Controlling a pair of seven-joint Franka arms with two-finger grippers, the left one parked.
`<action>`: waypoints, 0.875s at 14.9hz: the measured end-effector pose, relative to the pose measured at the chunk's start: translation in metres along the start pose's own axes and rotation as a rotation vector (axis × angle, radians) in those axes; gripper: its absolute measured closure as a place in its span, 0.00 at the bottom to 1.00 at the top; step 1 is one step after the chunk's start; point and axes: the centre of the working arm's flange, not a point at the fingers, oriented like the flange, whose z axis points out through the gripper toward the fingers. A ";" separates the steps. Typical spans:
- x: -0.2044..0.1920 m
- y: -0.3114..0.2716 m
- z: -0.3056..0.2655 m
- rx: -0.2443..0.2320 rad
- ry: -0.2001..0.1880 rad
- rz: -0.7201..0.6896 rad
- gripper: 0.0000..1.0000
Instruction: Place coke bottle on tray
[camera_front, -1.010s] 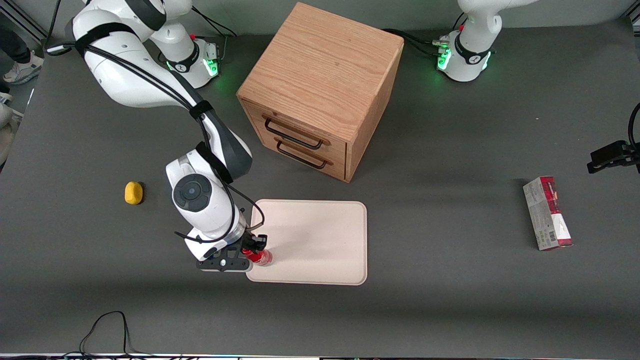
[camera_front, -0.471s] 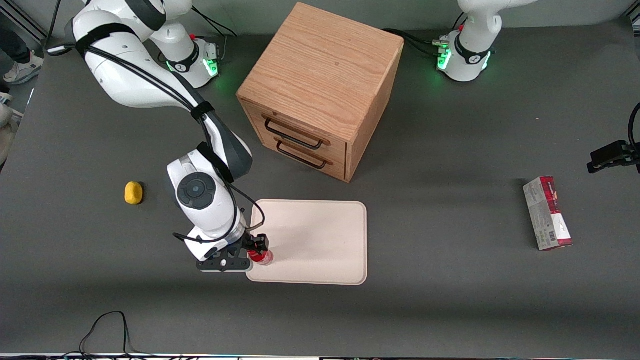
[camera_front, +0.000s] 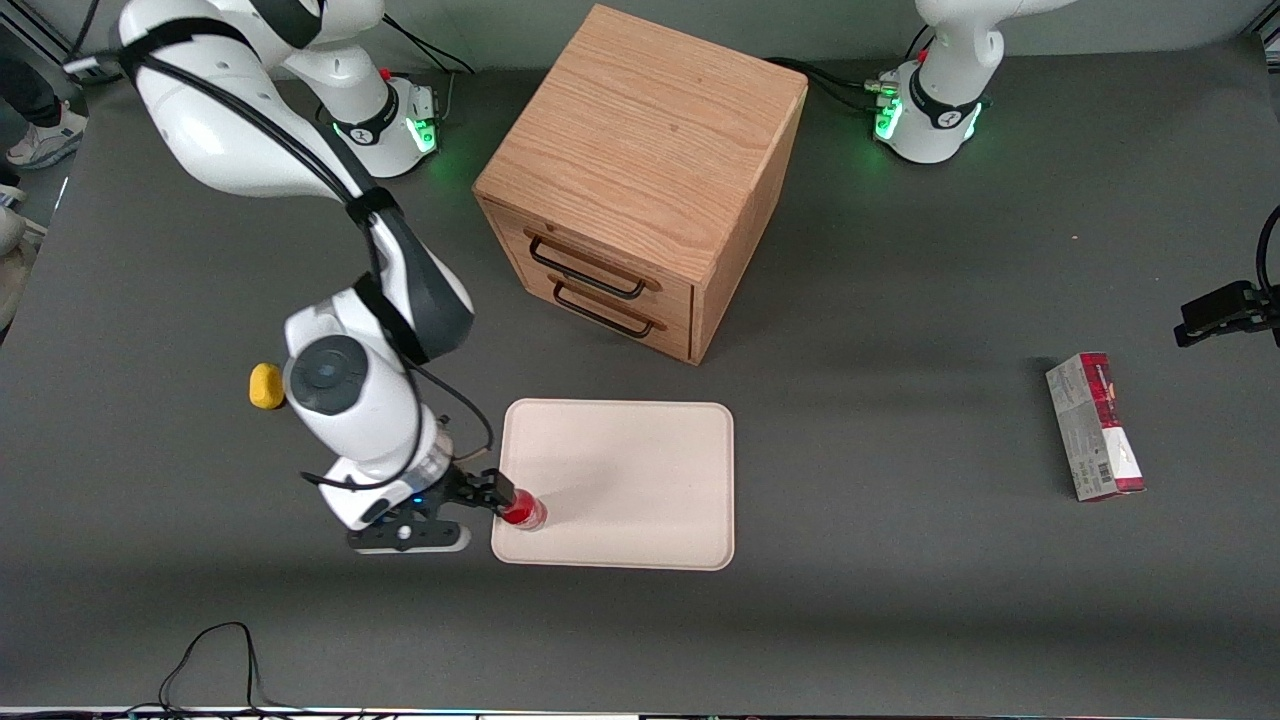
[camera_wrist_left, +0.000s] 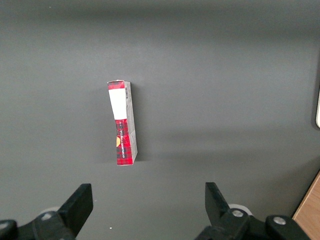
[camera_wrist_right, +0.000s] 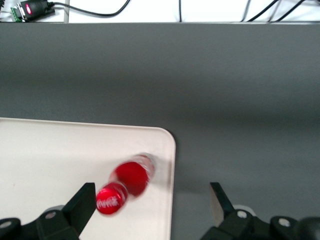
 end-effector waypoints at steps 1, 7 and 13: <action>-0.001 0.006 -0.020 -0.017 -0.012 0.001 0.00; -0.035 0.087 -0.125 -0.043 -0.098 0.034 0.00; -0.097 0.233 -0.210 -0.049 -0.212 0.039 0.00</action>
